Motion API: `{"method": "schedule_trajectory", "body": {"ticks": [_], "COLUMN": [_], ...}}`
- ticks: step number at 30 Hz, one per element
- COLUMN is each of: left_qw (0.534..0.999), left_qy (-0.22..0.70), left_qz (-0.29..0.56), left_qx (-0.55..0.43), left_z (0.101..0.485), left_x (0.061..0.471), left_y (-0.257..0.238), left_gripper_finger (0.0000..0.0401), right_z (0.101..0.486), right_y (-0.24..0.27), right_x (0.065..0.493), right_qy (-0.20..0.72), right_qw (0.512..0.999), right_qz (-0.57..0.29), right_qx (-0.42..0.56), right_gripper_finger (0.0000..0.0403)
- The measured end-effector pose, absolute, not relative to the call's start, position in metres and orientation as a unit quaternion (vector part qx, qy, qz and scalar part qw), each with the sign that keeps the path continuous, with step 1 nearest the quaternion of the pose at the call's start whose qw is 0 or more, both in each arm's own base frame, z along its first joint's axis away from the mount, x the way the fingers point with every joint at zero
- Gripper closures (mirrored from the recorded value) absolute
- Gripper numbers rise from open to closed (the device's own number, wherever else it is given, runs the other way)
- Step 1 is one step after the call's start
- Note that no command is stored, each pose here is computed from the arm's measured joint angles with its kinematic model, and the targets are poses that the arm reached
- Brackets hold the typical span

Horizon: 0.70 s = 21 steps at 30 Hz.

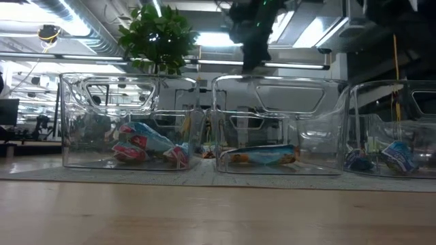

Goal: Pick and place Granola Bars by type
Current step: Put the yellow granola bar into the middle transparent bin

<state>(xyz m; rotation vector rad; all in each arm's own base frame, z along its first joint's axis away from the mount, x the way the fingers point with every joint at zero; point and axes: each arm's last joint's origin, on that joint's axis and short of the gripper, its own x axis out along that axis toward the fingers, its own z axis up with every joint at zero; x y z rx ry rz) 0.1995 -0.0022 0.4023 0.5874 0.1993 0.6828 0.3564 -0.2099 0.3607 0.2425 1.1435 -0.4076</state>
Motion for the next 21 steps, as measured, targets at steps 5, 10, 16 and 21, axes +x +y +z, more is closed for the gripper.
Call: {"method": "schedule_trajectory", "body": {"ticks": [5, 10, 16, 21], "left_qw": [0.895, 0.896, 0.895, 0.895], "left_qy": [0.096, 0.096, 0.096, 0.101], "left_qz": [0.329, 0.329, 0.329, 0.328], "left_qx": [0.283, 0.283, 0.284, 0.286], "left_z": [0.402, 0.402, 0.402, 0.401], "left_x": [0.199, 0.199, 0.199, 0.199], "left_y": [-0.002, -0.002, -0.002, -0.002], "left_gripper_finger": [0.023, 0.023, 0.023, 0.0232], "right_z": [0.393, 0.427, 0.469, 0.492], "right_y": [-0.182, -0.153, -0.112, -0.076], "right_x": [0.337, 0.311, 0.275, 0.248], "right_qy": [0.526, 0.505, 0.45, 0.411], "right_qw": [0.82, 0.826, 0.848, 0.864], "right_qz": [-0.204, -0.239, -0.275, -0.289], "right_qx": [0.09, 0.076, 0.05, 0.03], "right_gripper_finger": [0.0399, 0.0398, 0.0398, 0.0398]}}
